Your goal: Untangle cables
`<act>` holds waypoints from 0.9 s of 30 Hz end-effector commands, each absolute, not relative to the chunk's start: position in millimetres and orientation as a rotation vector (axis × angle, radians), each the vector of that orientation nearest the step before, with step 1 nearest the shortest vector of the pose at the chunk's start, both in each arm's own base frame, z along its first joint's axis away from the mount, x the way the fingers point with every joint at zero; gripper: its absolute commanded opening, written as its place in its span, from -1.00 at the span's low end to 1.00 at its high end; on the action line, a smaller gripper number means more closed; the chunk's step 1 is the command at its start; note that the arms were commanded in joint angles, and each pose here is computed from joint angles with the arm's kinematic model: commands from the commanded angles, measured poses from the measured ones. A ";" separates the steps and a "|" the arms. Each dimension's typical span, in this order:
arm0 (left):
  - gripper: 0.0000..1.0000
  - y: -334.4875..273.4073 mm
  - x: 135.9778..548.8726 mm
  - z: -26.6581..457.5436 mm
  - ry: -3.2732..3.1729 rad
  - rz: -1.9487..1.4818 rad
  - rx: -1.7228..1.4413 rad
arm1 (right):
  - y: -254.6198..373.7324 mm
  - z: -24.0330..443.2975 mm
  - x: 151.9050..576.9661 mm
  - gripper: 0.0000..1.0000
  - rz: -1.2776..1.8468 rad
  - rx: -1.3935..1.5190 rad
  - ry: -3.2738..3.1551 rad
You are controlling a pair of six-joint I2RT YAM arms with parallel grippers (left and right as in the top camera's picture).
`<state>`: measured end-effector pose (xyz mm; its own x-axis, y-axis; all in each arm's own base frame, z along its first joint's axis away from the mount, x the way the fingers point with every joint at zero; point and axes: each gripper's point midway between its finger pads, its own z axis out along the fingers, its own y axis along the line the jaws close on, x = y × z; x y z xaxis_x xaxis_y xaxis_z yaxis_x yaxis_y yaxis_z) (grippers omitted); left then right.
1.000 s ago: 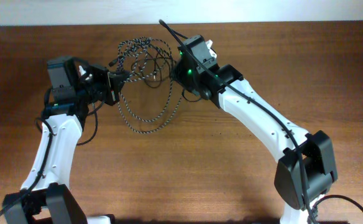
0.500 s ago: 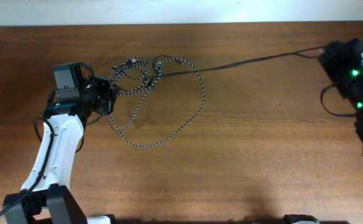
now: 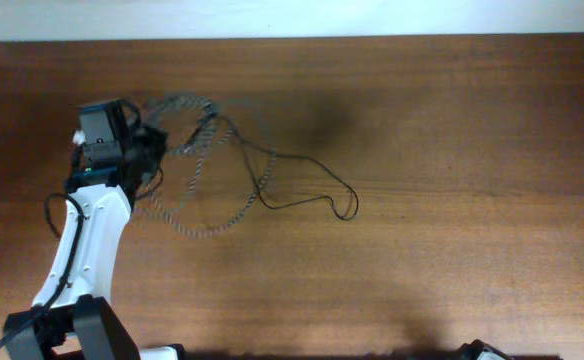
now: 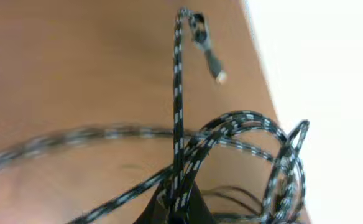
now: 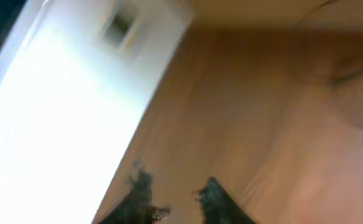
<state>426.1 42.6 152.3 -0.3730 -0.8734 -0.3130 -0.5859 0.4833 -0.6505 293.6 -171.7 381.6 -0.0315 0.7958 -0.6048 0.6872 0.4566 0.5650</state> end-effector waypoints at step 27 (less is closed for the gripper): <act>-1.00 -80.4 420.0 281.0 1.989 -1.596 -0.403 | 241.8 255.2 358.0 0.98 1.248 -1.265 1.797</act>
<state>419.2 -82.8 273.2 -0.8041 -0.5270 -0.2750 0.1415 0.2797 -0.9496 368.5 231.0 237.4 -0.4169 -0.4170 -0.8077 -0.9088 0.2068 0.3623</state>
